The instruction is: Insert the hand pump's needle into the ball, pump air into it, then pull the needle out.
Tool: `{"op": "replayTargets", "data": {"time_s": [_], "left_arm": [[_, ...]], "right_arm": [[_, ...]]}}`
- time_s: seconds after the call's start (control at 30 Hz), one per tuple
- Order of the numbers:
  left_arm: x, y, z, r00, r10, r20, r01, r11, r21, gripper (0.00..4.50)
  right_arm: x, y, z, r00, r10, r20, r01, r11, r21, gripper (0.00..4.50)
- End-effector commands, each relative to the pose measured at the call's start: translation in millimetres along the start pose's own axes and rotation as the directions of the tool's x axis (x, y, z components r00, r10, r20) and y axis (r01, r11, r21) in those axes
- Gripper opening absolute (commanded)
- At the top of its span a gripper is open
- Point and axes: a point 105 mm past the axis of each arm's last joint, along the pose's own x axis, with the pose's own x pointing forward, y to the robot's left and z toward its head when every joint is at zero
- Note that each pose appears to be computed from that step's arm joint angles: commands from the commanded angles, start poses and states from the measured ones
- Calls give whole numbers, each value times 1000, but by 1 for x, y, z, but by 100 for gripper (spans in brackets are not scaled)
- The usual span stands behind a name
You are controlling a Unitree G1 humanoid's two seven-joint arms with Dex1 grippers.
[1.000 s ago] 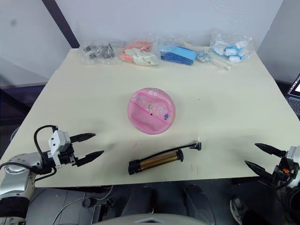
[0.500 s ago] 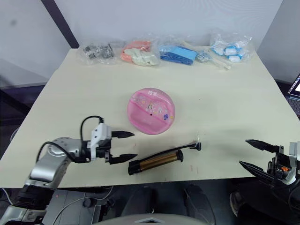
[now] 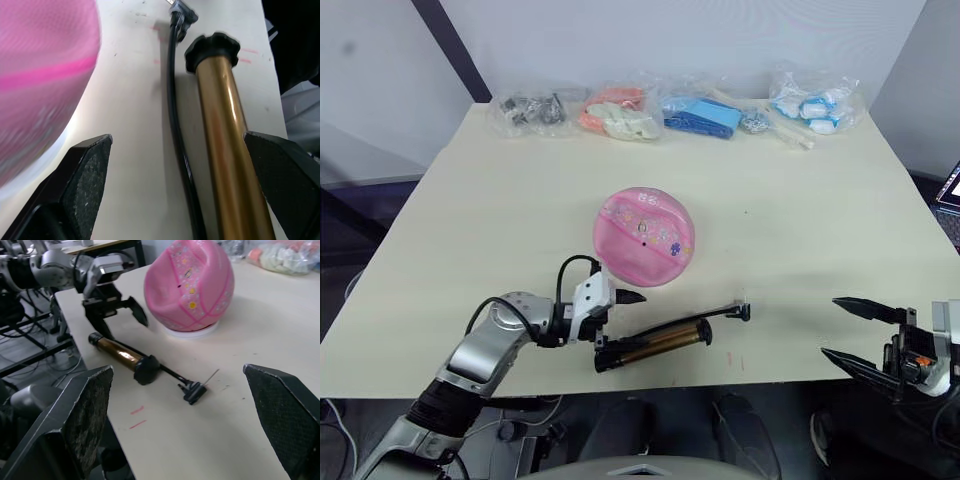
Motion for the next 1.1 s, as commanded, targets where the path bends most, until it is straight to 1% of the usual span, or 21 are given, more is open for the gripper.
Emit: {"op": "replayTargets", "data": {"time_s": [0.03, 0.2, 0.4, 0.5, 0.7, 0.8, 0.83, 0.93, 1.0, 1.03, 1.1], "left_arm": [[9, 6, 5, 999, 40, 4, -41, 999, 12, 450], [21, 6, 2, 998, 54, -14, -54, 998, 22, 450], [30, 8, 5, 997, 83, -5, -83, 997, -1, 450], [34, 8, 3, 996, 83, -16, -83, 997, 8, 450], [46, 0, 0, 997, 46, -69, -42, 998, 55, 450], [53, 0, -5, 993, 41, -108, -38, 999, 23, 450], [52, -1, -7, 990, 31, -136, -25, 999, 43, 450], [56, -9, -11, 985, -15, -169, 22, 999, 40, 450], [59, -12, -9, 987, -30, -160, 36, 999, 32, 393], [60, -12, -8, 987, -31, -156, 36, 999, 28, 361], [61, -11, -7, 988, -27, -152, 32, 999, 32, 264]], "right_arm": [[1, 2, 13, 1000, 12, 21, -11, 999, -41, 436], [6, 6, 18, 999, 33, 32, -31, 998, -60, 436], [5, 6, 19, 998, 62, 11, -61, 995, -81, 436], [6, 6, 19, 998, 64, 12, -63, 995, -83, 436], [9, 4, 19, 998, 58, 21, -56, 994, -95, 436], [10, 4, 20, 998, 58, 23, -55, 994, -96, 436], [11, 5, 20, 998, 58, 23, -56, 994, -95, 436], [10, 6, 21, 998, 58, 19, -56, 994, -90, 436], [8, 7, 21, 998, 55, 17, -53, 995, -87, 450], [8, 7, 21, 998, 54, 16, -53, 995, -86, 450], [7, 8, 20, 999, 52, 15, -50, 995, -86, 450]]}}
